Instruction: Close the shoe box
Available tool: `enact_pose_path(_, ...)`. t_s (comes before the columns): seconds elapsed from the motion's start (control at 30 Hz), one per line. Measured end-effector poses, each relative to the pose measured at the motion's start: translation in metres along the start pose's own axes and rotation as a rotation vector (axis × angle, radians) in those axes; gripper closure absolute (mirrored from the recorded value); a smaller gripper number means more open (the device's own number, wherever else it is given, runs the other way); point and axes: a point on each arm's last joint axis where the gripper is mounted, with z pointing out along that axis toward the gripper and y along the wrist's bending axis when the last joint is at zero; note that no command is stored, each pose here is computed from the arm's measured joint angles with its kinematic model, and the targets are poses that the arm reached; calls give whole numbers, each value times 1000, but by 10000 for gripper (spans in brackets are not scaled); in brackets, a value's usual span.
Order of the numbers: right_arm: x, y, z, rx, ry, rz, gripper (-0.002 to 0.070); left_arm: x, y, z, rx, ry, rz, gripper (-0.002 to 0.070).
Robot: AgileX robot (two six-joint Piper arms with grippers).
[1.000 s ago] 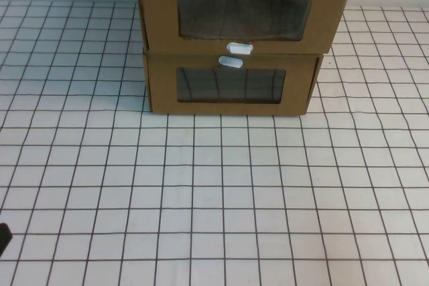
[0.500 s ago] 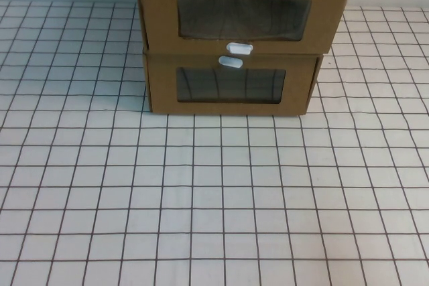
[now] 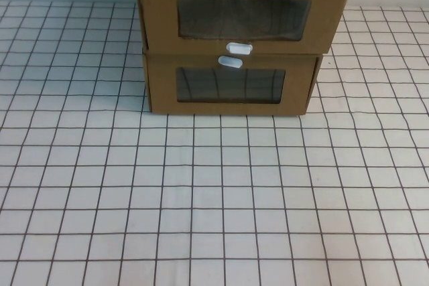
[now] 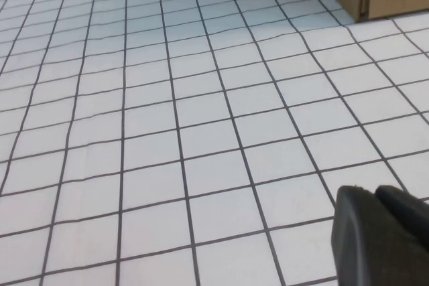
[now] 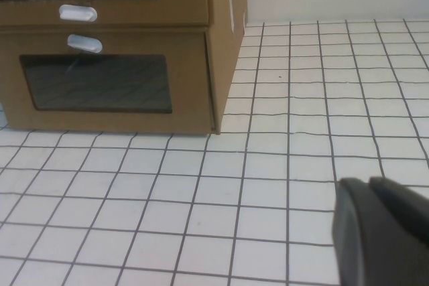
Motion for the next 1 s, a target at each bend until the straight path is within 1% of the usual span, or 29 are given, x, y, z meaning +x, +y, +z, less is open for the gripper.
enact_pose_path(0.83,0,0,0,0,0,0,691,0,0,0,-2,4,4,677)
enact_pose_path(1.0,0,-1,-7,5,-59,-4,691,0,0,0,-2,4,4,677)
